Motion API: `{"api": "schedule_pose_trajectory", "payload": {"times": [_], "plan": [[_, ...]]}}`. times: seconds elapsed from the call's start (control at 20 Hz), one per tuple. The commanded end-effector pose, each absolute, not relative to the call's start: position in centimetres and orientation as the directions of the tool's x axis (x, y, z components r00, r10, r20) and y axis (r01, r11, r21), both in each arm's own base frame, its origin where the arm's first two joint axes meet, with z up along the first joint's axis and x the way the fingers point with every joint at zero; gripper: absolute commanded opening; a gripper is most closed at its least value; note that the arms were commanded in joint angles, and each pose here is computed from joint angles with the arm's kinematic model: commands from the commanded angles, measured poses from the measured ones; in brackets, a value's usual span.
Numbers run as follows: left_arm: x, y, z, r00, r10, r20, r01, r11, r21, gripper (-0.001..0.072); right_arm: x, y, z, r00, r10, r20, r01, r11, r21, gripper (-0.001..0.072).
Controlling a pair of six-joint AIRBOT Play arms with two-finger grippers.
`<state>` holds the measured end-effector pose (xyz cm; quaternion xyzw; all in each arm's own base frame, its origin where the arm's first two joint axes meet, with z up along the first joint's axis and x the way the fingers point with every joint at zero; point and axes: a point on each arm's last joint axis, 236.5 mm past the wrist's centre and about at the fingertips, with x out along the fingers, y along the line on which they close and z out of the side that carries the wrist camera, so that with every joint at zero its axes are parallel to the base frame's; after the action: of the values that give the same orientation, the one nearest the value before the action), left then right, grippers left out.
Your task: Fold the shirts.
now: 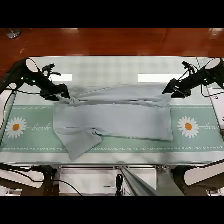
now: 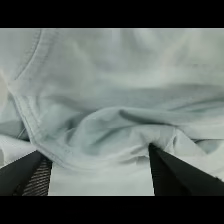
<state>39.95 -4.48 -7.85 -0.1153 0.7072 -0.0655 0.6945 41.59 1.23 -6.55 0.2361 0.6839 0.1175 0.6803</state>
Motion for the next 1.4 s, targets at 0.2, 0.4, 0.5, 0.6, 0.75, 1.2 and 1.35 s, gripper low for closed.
{"api": "schedule_pose_trajectory", "payload": {"times": [0.2,0.4,0.5,0.6,0.75,1.2,1.35], "plan": [[34.9,0.5,-2.8,-0.035,-0.266,-0.963,-0.203,0.946,-0.254,0.0704,39.0,-4.1,-0.2,0.19,0.371,-0.909,0.199,0.892,0.406,0.0626],[25.5,2.5,-5.5,-0.089,-0.317,-0.944,-0.383,0.886,-0.261,0.0704,33.5,-1.5,-1.8,0.295,0.397,-0.869,0.242,0.849,0.47,0.0625],[22.6,1.9,-6.9,-0.038,-0.389,-0.921,-0.487,0.812,-0.323,0.0703,31.5,1.3,-2.7,0.348,0.46,-0.817,0.249,0.795,0.554,0.0625],[21.3,0.2,-8.0,0.02,-0.467,-0.884,-0.529,0.746,-0.406,0.0704,30.3,3.9,-2.8,0.38,0.536,-0.754,0.243,0.729,0.64,0.0626],[20.2,-2.6,-9.7,0.043,-0.542,-0.84,-0.538,0.695,-0.476,0.0704,30.1,5.4,-2.2,0.404,0.587,-0.701,0.229,0.677,0.699,0.0626],[20.3,-9.2,-10.5,0.057,-0.636,-0.769,-0.376,0.7,-0.607,0.0697,30.0,-0.1,-1.9,0.442,0.495,-0.748,0.338,0.68,0.65,0.0625],[19.6,-9.9,-9.7,0.023,-0.671,-0.741,-0.333,0.694,-0.638,0.002,21.7,-3.7,-5.8,0.163,0.428,-0.889,0.561,0.701,0.44,0.0625]]}}
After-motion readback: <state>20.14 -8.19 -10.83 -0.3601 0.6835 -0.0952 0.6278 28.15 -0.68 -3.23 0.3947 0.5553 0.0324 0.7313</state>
